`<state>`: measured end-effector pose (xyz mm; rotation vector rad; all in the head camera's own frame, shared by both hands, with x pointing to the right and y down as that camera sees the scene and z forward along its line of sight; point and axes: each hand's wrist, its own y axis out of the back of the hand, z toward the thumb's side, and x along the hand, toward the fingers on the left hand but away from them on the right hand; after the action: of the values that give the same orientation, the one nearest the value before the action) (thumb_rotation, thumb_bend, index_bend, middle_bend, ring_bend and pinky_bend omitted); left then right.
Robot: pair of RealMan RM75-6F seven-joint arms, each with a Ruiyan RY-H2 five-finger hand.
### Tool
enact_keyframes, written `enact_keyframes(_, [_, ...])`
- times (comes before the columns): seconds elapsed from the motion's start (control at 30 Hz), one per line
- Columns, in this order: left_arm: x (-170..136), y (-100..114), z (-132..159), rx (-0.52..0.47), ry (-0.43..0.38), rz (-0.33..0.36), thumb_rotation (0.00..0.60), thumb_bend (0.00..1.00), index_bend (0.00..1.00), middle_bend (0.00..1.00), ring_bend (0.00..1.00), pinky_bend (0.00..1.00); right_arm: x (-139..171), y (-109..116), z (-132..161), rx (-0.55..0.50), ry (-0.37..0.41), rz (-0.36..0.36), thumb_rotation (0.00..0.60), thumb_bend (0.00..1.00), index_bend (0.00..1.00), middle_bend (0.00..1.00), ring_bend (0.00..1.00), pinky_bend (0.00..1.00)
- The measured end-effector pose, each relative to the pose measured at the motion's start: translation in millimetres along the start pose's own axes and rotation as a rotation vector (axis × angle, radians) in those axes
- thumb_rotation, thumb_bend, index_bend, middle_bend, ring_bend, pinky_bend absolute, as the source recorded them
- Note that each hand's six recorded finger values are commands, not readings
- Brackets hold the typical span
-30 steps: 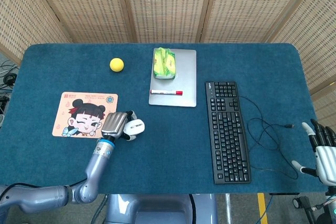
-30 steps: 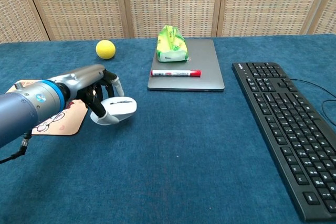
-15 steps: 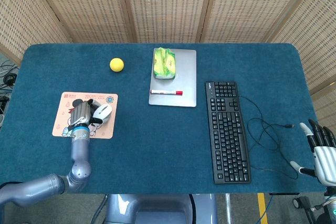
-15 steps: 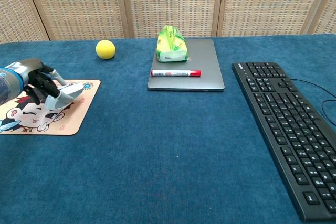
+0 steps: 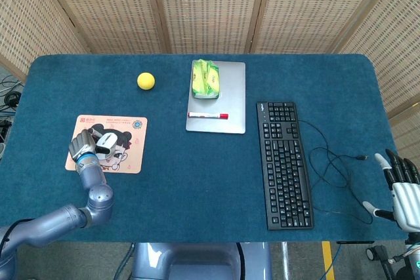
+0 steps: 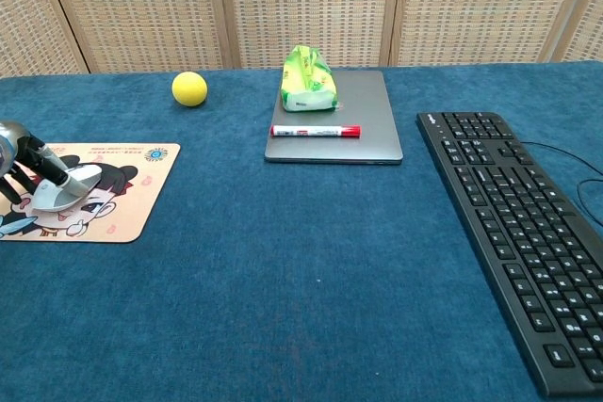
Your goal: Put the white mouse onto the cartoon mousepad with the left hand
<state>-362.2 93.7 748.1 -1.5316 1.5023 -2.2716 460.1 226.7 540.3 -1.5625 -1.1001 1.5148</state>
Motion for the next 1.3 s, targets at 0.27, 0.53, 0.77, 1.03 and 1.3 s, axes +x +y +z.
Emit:
enact_keyframes(0.27, [-4,-5,4,0.016,-0.019,-0.041,0.600,0.00,0.00,0.00,0.00,0.04,0,-1,0,0.003,0.000,0.004,0.600,0.00,0.00,0.00,0.00,0.00])
enact_keyframes(0.53, [-23,10,20,-0.071,-0.124,-0.036,0.600,0.00,0.00,0.00,0.00,0.00,2,-1,4,0.009,0.009,0.006,0.600,0.00,0.00,0.00,0.00,0.00])
enact_keyframes(0.77, [-40,55,18,-0.081,-0.221,-0.009,0.600,0.00,0.00,0.00,0.00,0.00,3,-2,5,0.010,0.013,0.008,0.600,0.00,0.00,0.00,0.00,0.00])
enact_keyframes(1.03, [-57,108,10,-0.117,-0.439,0.128,0.600,0.00,0.00,0.00,0.00,0.00,3,-3,8,0.016,0.016,0.009,0.600,0.00,0.00,0.00,0.00,0.00])
enact_keyframes(1.3, [-92,131,-15,-0.042,-0.805,0.264,0.600,0.00,0.00,0.00,0.00,0.00,4,-2,10,0.022,0.019,-0.006,0.600,0.00,0.00,0.00,0.00,0.00])
